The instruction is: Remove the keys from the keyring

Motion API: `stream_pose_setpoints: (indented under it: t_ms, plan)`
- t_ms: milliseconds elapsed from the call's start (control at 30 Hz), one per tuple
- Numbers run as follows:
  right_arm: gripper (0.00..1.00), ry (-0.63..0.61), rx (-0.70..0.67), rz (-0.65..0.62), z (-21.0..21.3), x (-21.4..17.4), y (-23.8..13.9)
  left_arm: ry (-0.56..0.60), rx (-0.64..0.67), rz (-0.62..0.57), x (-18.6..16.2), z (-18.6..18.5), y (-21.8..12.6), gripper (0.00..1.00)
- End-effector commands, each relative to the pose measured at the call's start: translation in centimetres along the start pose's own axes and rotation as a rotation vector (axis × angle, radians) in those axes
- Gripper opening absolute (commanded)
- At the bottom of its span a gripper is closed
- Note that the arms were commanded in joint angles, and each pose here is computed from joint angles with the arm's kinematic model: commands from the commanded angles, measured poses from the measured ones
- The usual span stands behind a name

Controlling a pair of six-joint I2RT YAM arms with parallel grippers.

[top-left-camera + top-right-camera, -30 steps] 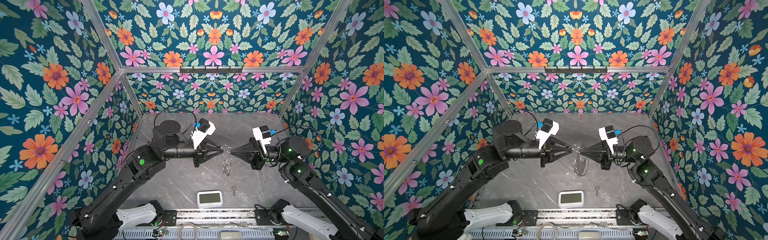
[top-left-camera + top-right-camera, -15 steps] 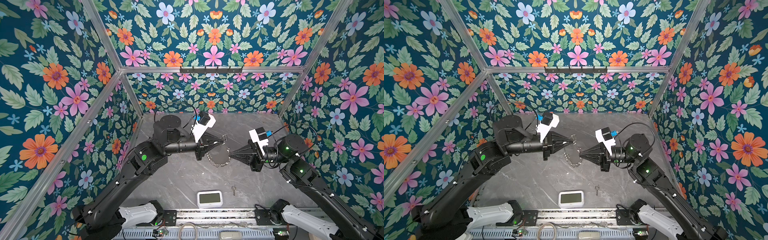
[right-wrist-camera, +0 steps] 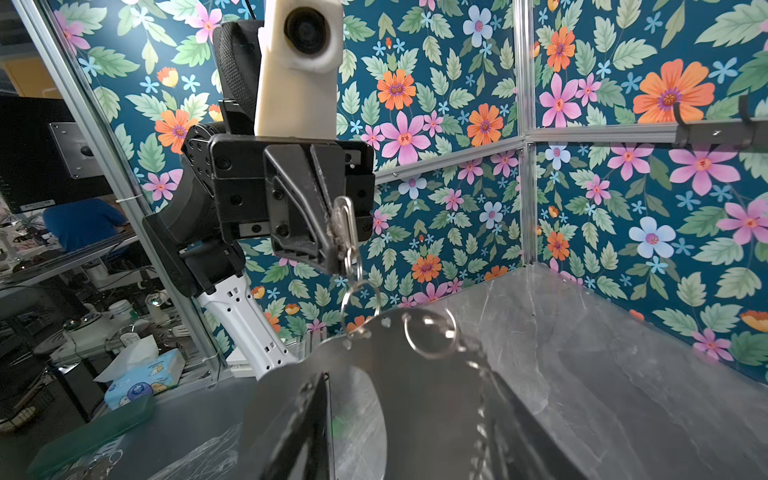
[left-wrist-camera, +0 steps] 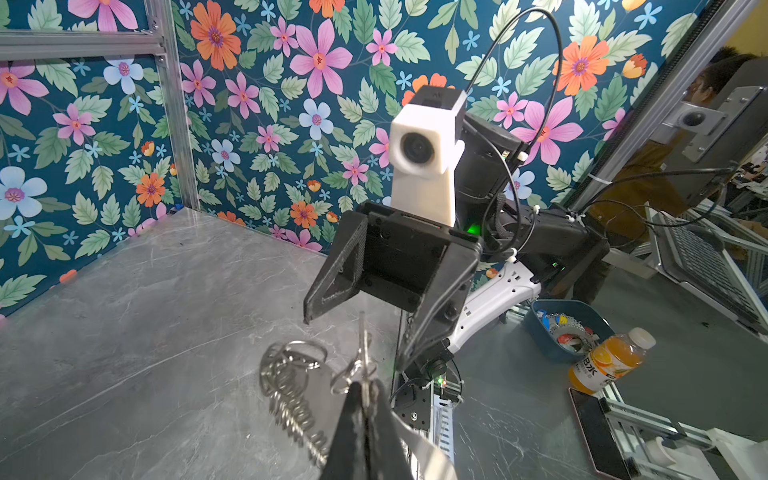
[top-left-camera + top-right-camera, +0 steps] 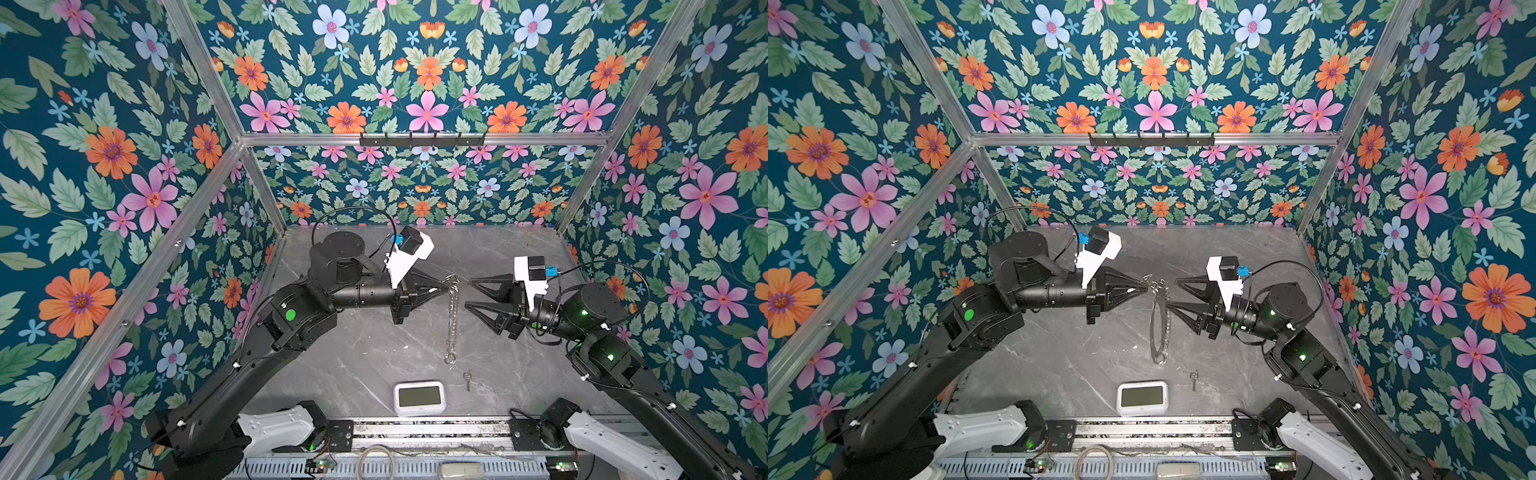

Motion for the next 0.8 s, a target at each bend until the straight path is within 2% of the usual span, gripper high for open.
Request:
stream_pose_setpoints:
  t_ms: [0, 100, 233, 600, 767]
  plan:
    - [0.60, -0.048, -0.001, -0.037, 0.2, 1.1, 0.0, 0.031, -0.012, -0.038, 0.8, -0.3, -0.2, 0.00]
    - [0.60, -0.061, -0.015, -0.037, 0.1, 1.4, 0.0, 0.024, -0.011, -0.037, 0.7, -0.2, 0.0, 0.00]
    - [0.52, -0.067, 0.014, -0.027, 0.2, 1.6, 0.4, 0.016, -0.025, -0.043, 0.6, -0.1, 0.3, 0.00]
    - [0.43, -0.072, 0.028, -0.002, 0.1, 1.4, 1.0, 0.017, -0.045, -0.034, 0.2, -0.3, 0.3, 0.00]
    - [0.43, -0.071, 0.081, 0.039, 0.5, 0.9, 1.4, 0.022, -0.066, -0.030, 0.1, -0.5, 0.4, 0.00]
Point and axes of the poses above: each gripper's point midway between its finger pads, its own y axis out along the fingers, its own z axis along the line the jaws close on, x = y × z, the point moved 4 cm from there along -y, back along the fingers
